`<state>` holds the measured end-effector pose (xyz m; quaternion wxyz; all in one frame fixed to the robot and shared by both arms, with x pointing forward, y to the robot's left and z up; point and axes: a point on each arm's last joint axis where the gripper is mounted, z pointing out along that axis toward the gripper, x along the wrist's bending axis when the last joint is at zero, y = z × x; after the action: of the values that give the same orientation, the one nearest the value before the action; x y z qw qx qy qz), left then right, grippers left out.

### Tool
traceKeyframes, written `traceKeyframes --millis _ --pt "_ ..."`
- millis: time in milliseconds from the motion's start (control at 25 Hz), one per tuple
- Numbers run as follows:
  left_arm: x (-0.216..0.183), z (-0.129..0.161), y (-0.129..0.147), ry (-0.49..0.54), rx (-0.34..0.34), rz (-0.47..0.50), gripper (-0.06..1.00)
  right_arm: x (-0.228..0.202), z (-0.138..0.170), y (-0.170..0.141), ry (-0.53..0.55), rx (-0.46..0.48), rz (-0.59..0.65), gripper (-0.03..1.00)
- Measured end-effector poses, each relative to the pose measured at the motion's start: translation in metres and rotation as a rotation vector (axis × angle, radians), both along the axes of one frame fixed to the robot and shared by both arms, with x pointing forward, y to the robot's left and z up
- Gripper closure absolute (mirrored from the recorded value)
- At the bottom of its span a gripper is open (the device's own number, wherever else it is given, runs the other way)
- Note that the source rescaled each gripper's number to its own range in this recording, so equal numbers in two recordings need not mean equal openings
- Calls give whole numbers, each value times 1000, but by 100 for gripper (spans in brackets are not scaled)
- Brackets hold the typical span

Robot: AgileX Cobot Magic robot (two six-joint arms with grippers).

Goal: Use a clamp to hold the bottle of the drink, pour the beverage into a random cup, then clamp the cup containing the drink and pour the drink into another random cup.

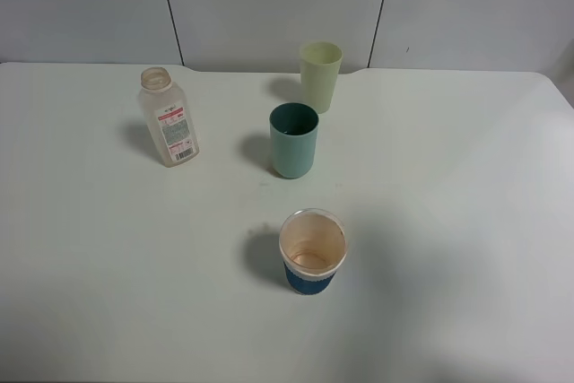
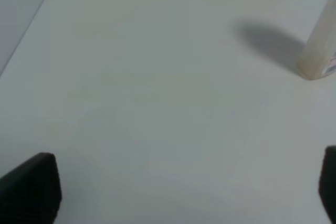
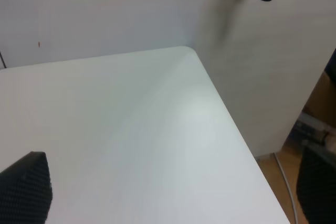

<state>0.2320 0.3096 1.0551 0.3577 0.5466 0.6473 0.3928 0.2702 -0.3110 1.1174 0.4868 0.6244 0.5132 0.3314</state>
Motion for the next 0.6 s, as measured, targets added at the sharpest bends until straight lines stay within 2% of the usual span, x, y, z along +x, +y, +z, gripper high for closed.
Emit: traceKeyframes --millis 120,360,600 --pt "0 0 0 0 0 0 -6 -14 -4 3 7 -3 14 1" --pt "0 0 0 0 0 0 -6 -30 -10 7 10 0 130 1" --pt "0 0 0 0 0 0 -6 -46 -13 8 -37 -3 140 1"
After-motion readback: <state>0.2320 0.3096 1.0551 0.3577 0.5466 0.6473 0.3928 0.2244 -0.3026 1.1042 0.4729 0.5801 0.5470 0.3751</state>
